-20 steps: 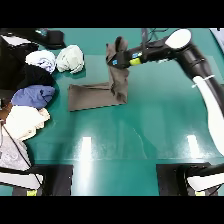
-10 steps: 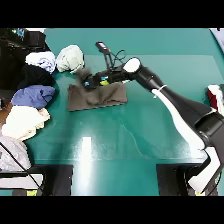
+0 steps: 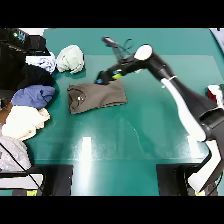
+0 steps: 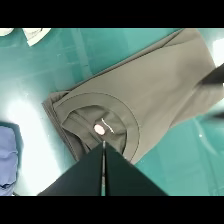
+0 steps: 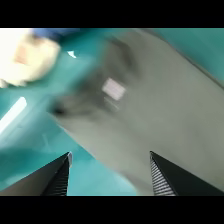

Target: Fold the shirts.

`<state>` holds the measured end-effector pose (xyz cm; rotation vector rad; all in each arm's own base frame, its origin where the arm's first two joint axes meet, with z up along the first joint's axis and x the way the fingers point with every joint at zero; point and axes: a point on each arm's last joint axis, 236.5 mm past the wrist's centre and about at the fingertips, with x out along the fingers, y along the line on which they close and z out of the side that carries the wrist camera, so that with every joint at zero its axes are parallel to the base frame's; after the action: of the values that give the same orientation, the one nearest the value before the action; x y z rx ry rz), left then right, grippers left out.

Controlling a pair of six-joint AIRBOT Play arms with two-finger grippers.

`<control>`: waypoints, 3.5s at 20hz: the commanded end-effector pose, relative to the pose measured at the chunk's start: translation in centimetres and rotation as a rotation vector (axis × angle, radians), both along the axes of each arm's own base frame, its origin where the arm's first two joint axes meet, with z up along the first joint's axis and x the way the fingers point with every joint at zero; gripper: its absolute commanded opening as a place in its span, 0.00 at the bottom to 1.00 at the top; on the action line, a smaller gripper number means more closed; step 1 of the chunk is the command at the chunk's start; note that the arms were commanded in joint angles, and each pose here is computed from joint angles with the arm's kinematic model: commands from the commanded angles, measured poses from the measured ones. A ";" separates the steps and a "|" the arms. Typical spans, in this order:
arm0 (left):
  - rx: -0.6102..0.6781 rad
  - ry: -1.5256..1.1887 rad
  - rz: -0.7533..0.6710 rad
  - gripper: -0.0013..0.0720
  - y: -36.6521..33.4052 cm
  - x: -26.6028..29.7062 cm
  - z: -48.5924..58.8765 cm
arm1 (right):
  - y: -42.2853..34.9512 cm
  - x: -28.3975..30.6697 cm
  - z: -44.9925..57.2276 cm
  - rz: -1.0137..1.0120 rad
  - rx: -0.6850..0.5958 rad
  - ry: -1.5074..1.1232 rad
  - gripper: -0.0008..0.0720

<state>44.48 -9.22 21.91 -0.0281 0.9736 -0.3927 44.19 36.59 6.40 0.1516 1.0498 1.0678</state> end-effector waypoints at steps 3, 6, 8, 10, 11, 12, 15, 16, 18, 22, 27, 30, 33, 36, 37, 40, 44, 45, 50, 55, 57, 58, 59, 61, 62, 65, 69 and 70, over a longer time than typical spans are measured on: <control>-0.010 -0.009 -0.003 0.05 -0.2 0.1 0.2 | -12.9 1.7 -6.8 -0.241 -0.106 0.257 0.97; -0.017 -0.011 -0.006 0.05 -0.4 0.1 0.3 | -13.7 1.2 -9.4 -0.297 -0.091 0.325 0.97; -0.019 -0.010 -0.008 0.05 -0.5 0.1 0.3 | -12.6 0.9 -10.5 -0.297 -0.073 0.355 0.97; -0.024 -0.009 -0.012 0.05 -0.6 0.0 0.3 | -10.9 1.0 -11.6 -0.275 -0.057 0.382 0.97; -0.025 -0.005 -0.014 0.05 -0.6 0.0 0.3 | -9.7 0.9 -12.0 -0.260 -0.037 0.414 0.96; -0.023 0.002 -0.016 0.05 -0.6 -0.2 0.2 | -8.4 0.9 -12.1 -0.244 -0.012 0.437 0.96; -0.017 0.023 -0.025 0.05 -0.6 -0.7 -0.1 | -4.8 1.0 -12.5 -0.202 0.036 0.474 0.96; -0.016 0.031 -0.027 0.05 -0.6 -0.8 -0.2 | -3.8 0.9 -12.6 -0.188 0.034 0.470 0.93; -0.014 0.042 -0.030 0.05 -0.6 -1.1 -0.3 | -2.0 0.7 -12.5 -0.150 0.032 0.447 0.68; -0.012 0.053 -0.033 0.05 -0.6 -1.3 -0.5 | -0.6 1.4 -10.3 -0.093 0.054 0.318 0.03; -0.009 0.063 -0.037 0.05 -0.6 -1.6 -0.6 | -9.9 2.7 -5.1 -0.103 -0.093 0.196 0.03; -0.027 0.063 -0.049 0.05 -1.1 -1.6 -0.5 | -20.2 4.3 -0.6 -0.242 -0.171 0.122 0.03; -0.050 0.064 -0.063 0.05 -1.6 -1.8 -0.3 | -32.9 5.9 3.7 -0.527 -0.229 0.050 0.03; -0.087 0.065 -0.087 0.05 -2.6 -2.1 0.1 | -44.2 5.4 6.6 -0.777 -0.240 -0.009 0.03; -0.106 0.066 -0.100 0.05 -3.1 -2.2 0.3 | -47.9 5.1 7.3 -0.863 -0.238 -0.027 0.03; -0.153 0.070 -0.131 0.05 -4.2 -2.6 0.8 | -56.7 3.2 8.1 -1.064 -0.230 -0.053 0.03; -0.188 0.074 -0.146 0.05 -5.0 -2.9 1.2 | -64.2 1.4 9.2 -1.249 -0.238 -0.117 0.03; -0.188 0.074 -0.145 0.05 -5.0 -2.9 1.2 | -65.2 1.1 9.4 -1.274 -0.238 -0.131 0.03; -0.185 0.084 -0.149 0.05 -5.0 -3.1 1.1 | -67.9 1.2 12.4 -1.308 -0.285 -0.268 0.03; -0.181 0.095 -0.154 0.05 -4.9 -3.4 0.9 | -68.2 1.4 19.6 -1.318 -0.317 -0.455 0.03; -0.181 0.094 -0.154 0.05 -4.9 -3.4 0.9 | -67.9 0.7 20.9 -1.337 -0.327 -0.488 0.03; -0.181 0.095 -0.154 0.05 -4.9 -3.4 0.9 | -67.7 0.2 21.0 -1.343 -0.331 -0.490 0.03; -0.180 0.094 -0.155 0.05 -4.9 -3.4 0.9 | -67.6 -0.4 21.0 -1.350 -0.333 -0.485 0.03; -0.177 0.091 -0.161 0.05 -4.9 -3.4 0.9 | -67.5 -1.8 21.3 -1.360 -0.340 -0.471 0.03; -0.177 0.091 -0.161 0.05 -4.9 -3.4 0.9 | -67.4 -2.7 21.4 -1.362 -0.345 -0.460 0.03; -0.176 0.089 -0.162 0.05 -4.9 -3.4 0.9 | -67.7 -6.1 20.1 -1.378 -0.404 -0.364 0.03; -0.164 0.078 -0.184 0.05 -4.9 -3.4 0.9 | -68.6 -13.2 14.6 -1.503 -0.503 -0.039 0.03; -0.158 0.071 -0.195 0.05 -4.9 -3.4 0.9 | -68.6 -15.2 13.1 -1.533 -0.532 0.049 0.03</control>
<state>41.11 -14.13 22.83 -0.1124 1.0258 -0.6391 34.55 -31.77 23.28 0.3523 0.6902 -0.4535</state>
